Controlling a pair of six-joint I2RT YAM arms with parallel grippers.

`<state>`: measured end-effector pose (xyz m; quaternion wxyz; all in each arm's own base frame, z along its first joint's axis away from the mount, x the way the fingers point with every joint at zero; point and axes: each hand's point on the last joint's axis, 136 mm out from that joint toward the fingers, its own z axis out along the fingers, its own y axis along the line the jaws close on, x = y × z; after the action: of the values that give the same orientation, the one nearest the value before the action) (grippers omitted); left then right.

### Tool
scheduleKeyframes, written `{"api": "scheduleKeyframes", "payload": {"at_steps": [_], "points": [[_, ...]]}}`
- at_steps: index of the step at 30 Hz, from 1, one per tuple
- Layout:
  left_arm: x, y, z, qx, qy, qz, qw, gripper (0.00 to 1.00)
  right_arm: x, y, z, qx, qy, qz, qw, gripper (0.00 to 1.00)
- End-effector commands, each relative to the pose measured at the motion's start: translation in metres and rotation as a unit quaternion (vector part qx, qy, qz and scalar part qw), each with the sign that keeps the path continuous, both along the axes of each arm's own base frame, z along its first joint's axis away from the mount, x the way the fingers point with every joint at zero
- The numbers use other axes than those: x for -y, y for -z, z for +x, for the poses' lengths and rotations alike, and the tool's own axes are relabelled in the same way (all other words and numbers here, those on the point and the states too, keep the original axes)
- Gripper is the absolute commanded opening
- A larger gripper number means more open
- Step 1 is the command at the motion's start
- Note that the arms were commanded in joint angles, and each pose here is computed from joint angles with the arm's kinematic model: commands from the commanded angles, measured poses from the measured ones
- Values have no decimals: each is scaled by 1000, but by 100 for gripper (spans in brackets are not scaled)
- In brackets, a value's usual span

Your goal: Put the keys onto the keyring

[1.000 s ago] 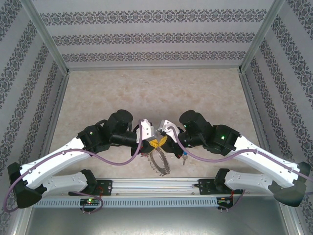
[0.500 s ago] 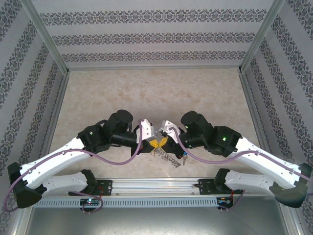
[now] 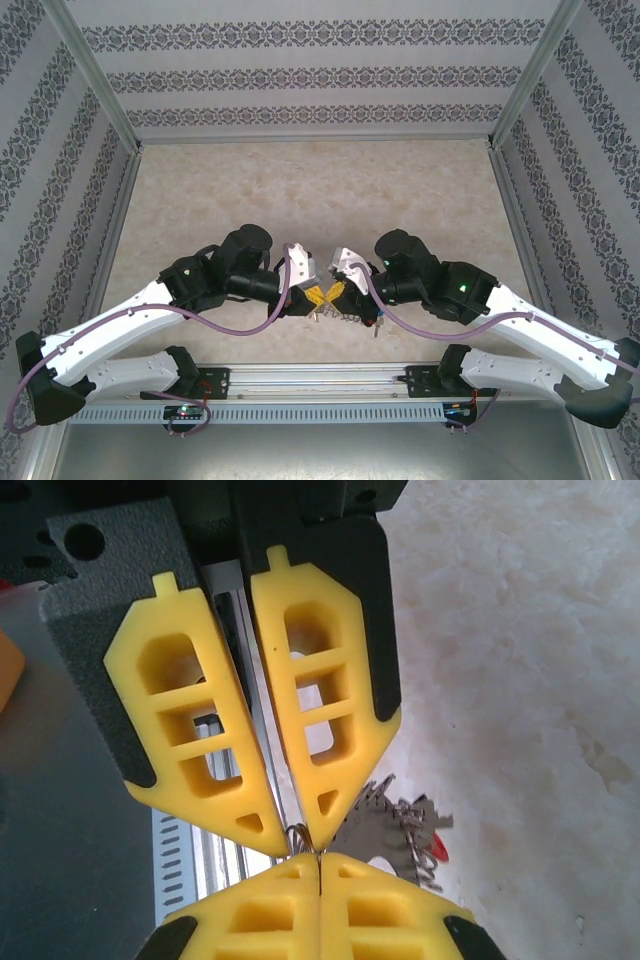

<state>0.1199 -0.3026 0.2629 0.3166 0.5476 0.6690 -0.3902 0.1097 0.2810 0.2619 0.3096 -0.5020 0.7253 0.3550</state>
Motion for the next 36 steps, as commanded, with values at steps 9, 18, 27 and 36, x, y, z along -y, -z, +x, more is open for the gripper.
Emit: {"api": "scheduleKeyframes", "payload": {"at_steps": [9,18,27,36], "points": [[1,13,-30,-58,51,15,997,15,-9,-33,12,68,0,72,995,0],[3,13,-27,-50,49,13,997,3,-10,-31,11,74,-8,74,995,0],[-2,1,-24,-17,35,-15,999,0,-9,-29,5,73,-12,81,994,16],[-8,-18,-24,13,27,-47,998,0,14,-30,17,99,62,102,988,31]]}}
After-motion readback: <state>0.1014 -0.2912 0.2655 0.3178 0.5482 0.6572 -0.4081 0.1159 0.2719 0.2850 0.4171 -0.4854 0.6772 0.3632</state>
